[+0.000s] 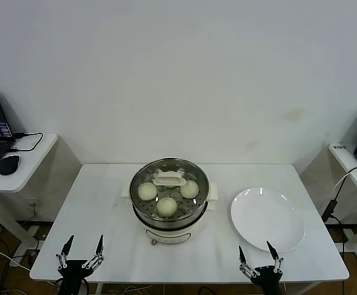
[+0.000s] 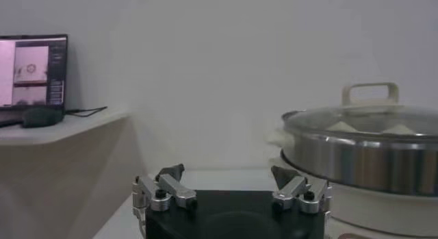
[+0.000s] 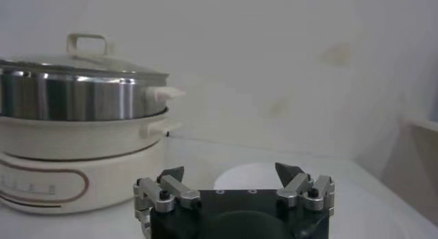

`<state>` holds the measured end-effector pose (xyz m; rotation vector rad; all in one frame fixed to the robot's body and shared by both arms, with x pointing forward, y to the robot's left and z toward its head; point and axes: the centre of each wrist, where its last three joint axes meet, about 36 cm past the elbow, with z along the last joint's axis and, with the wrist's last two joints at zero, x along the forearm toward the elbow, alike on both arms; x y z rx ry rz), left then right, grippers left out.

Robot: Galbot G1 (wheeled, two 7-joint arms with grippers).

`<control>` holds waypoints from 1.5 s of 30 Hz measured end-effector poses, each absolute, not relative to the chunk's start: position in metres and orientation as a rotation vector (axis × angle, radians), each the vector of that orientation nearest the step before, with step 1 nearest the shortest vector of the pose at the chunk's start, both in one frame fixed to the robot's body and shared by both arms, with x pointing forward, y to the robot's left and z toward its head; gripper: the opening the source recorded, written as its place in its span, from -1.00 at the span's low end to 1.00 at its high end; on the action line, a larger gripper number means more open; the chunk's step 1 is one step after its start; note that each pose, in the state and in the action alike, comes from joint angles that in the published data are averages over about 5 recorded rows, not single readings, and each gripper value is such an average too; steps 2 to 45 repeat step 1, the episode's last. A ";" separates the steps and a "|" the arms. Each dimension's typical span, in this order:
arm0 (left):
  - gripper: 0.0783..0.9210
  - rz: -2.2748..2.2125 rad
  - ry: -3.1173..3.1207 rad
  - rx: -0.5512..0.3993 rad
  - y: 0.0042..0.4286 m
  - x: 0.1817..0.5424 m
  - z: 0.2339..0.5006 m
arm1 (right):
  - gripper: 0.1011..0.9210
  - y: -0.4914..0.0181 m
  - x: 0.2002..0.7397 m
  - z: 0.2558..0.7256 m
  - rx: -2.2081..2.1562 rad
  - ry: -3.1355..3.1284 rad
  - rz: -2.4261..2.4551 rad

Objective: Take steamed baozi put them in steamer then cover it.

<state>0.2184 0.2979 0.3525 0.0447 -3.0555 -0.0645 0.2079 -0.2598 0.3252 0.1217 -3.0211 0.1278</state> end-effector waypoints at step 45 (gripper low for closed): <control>0.77 -0.064 -3.054 0.045 0.298 0.218 0.352 | 0.76 -0.260 0.208 0.326 0.120 -3.019 0.128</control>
